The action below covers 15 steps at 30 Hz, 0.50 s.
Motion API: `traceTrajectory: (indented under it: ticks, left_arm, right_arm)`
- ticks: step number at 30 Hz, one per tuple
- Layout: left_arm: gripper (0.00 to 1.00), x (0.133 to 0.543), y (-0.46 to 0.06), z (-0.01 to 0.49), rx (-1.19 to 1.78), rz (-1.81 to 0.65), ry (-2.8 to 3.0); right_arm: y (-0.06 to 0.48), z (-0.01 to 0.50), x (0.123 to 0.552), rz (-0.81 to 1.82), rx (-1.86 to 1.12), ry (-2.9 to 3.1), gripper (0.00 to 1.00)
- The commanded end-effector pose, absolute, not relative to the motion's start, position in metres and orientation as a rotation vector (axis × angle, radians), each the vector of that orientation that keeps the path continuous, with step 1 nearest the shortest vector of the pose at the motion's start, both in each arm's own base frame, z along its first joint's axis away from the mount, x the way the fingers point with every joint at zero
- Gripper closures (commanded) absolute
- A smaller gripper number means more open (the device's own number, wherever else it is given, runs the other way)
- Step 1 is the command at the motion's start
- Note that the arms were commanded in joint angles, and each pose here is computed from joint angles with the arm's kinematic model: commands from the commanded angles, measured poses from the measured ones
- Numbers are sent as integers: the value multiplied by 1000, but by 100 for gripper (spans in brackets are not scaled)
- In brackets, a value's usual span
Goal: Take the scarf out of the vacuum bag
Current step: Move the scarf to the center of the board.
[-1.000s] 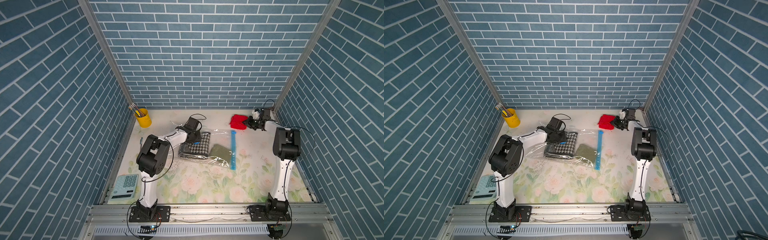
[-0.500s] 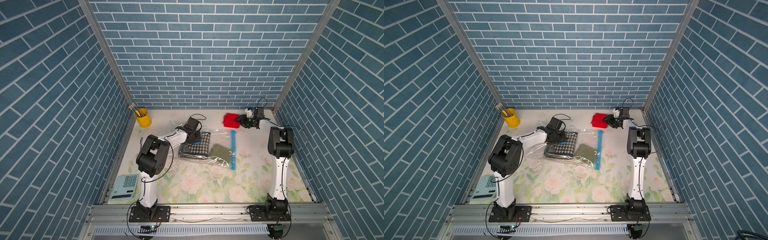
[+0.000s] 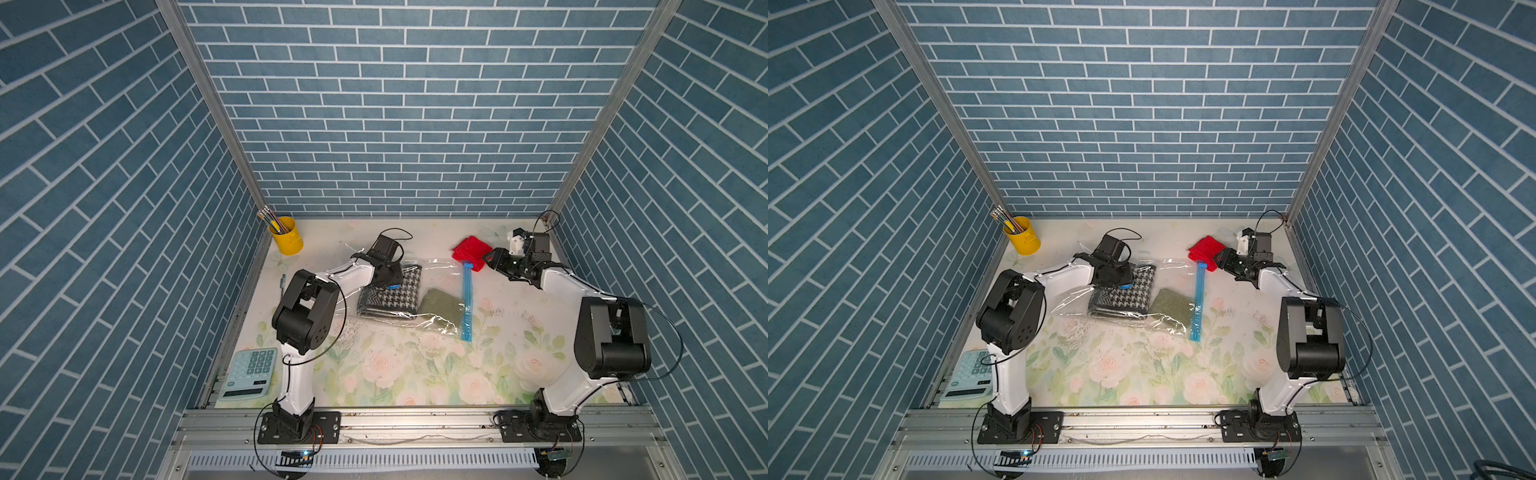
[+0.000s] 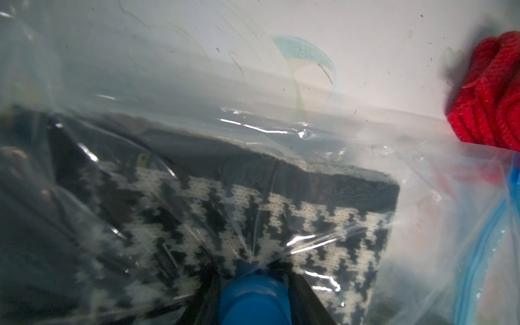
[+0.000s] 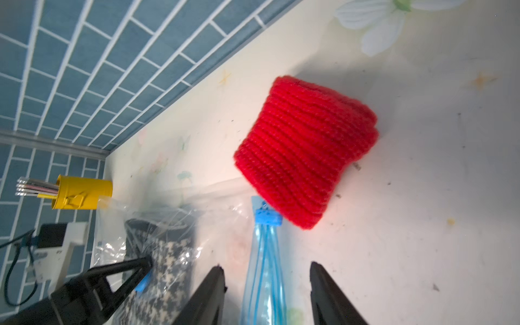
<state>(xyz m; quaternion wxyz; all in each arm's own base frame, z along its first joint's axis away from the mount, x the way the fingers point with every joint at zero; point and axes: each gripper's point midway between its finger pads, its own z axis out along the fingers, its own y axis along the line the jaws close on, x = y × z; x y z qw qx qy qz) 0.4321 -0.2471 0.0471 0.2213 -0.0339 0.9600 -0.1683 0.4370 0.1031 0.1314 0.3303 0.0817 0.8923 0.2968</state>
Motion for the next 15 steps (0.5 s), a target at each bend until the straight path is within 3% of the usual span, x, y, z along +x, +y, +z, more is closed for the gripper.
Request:
traceTrajectory:
  ticks: [1, 6, 15]
  left_arm:
    - [56, 399, -246, 17, -60, -427, 2805]
    - [56, 401, -247, 21, -66, -432, 2798]
    - [56, 400, -246, 25, -82, -440, 2791]
  right_arm:
    - [98, 117, 426, 733, 215, 2361, 48]
    - [98, 106, 426, 733, 224, 2388, 48]
    - [101, 69, 463, 731, 251, 2454, 48]
